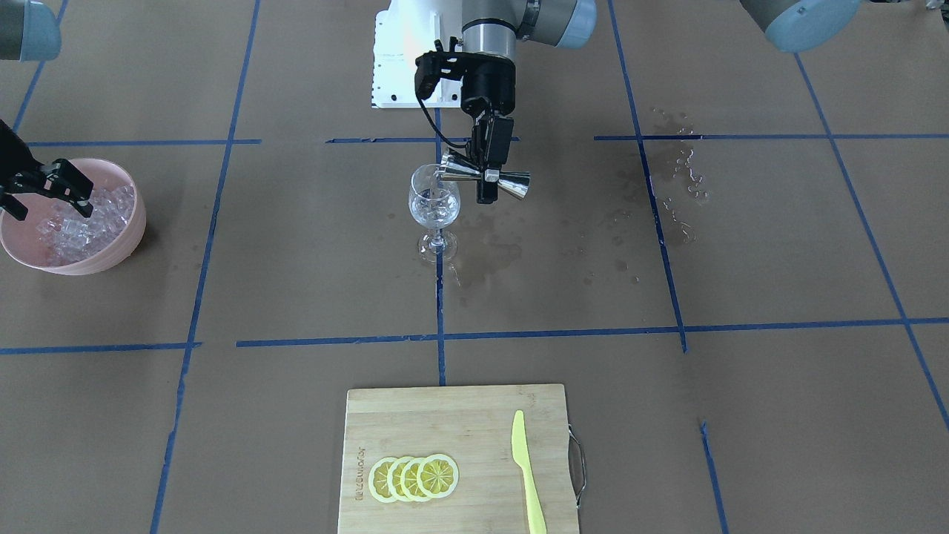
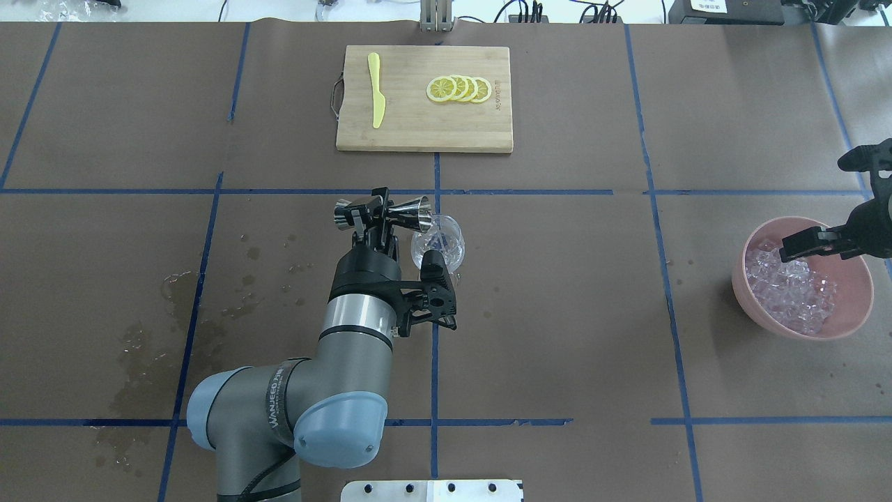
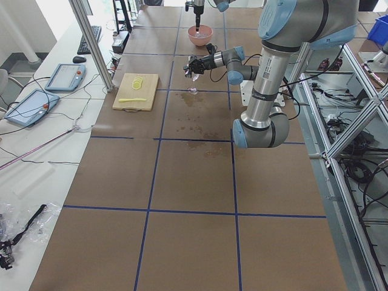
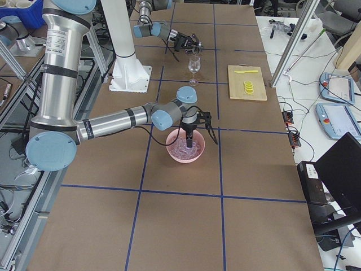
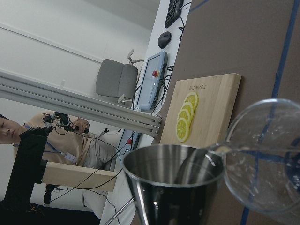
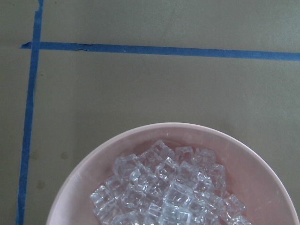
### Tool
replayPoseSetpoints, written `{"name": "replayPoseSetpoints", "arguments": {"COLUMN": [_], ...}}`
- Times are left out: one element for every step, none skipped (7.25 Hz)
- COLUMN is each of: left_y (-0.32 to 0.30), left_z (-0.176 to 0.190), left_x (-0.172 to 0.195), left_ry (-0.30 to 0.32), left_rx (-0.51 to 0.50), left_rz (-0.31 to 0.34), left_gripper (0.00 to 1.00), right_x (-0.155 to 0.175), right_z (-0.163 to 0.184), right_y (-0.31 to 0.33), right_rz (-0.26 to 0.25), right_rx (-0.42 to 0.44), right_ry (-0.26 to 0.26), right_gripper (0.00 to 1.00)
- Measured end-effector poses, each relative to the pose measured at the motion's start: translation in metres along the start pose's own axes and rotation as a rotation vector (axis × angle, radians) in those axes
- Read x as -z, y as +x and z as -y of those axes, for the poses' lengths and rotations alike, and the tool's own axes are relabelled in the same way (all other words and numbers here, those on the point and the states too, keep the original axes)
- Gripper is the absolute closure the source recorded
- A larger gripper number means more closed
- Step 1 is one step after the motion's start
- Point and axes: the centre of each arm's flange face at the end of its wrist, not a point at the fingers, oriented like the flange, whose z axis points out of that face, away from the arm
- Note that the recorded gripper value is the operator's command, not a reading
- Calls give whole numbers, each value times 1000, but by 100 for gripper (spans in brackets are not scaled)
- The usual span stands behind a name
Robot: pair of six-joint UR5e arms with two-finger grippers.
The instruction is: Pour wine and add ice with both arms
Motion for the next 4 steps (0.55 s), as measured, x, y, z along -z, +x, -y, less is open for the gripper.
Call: {"name": "replayPoseSetpoints", "arguments": {"left_y": [-4,-8,-10,-12], "left_z": [2,6,9,11], "left_x": [1,2,3,4], "left_ry": [-7,-17,-28,-36], "left_rx": [-37,-74,-106,-129], "left_rz": [7,14,18,24], "left_gripper": [100,100,100,100], "right_x": [0,0,0,0], "right_z": [0,0,0,0], "right_y": [0,0,0,0], "right_rz": [0,0,0,1], "right_rx": [0,0,0,0], "right_ry": [0,0,0,-1], "right_gripper": [0,0,0,0]}}
